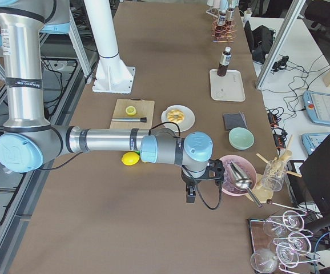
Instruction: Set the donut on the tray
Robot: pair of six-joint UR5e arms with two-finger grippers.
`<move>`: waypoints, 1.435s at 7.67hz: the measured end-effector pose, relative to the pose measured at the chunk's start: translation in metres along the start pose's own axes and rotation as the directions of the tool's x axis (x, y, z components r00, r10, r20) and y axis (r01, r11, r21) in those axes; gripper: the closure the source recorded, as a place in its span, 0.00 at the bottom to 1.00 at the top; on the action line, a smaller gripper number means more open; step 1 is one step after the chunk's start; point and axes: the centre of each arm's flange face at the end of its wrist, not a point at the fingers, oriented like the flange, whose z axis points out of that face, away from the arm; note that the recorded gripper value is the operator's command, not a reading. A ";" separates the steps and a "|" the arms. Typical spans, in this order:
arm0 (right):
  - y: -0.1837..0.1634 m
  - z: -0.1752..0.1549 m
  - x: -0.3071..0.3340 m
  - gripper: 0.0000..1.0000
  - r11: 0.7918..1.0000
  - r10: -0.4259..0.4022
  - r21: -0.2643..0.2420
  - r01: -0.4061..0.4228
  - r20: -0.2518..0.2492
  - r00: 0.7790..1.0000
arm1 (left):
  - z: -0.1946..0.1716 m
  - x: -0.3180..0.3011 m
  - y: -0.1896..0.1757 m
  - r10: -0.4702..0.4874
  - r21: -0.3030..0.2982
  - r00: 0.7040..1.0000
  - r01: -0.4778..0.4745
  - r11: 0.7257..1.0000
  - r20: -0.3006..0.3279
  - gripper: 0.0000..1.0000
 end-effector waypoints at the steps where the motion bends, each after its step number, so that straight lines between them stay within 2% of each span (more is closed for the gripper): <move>1: 0.001 0.000 0.000 0.00 1.000 -0.001 0.001 0.001 0.001 1.000 | -0.001 -0.002 0.002 -0.004 0.001 1.000 0.004 1.000 -0.001 0.02; 11: 0.020 0.002 -0.004 0.00 0.999 -0.032 -0.003 0.032 0.005 0.999 | 0.005 -0.019 0.017 -0.034 -0.012 0.999 0.034 0.999 0.003 0.02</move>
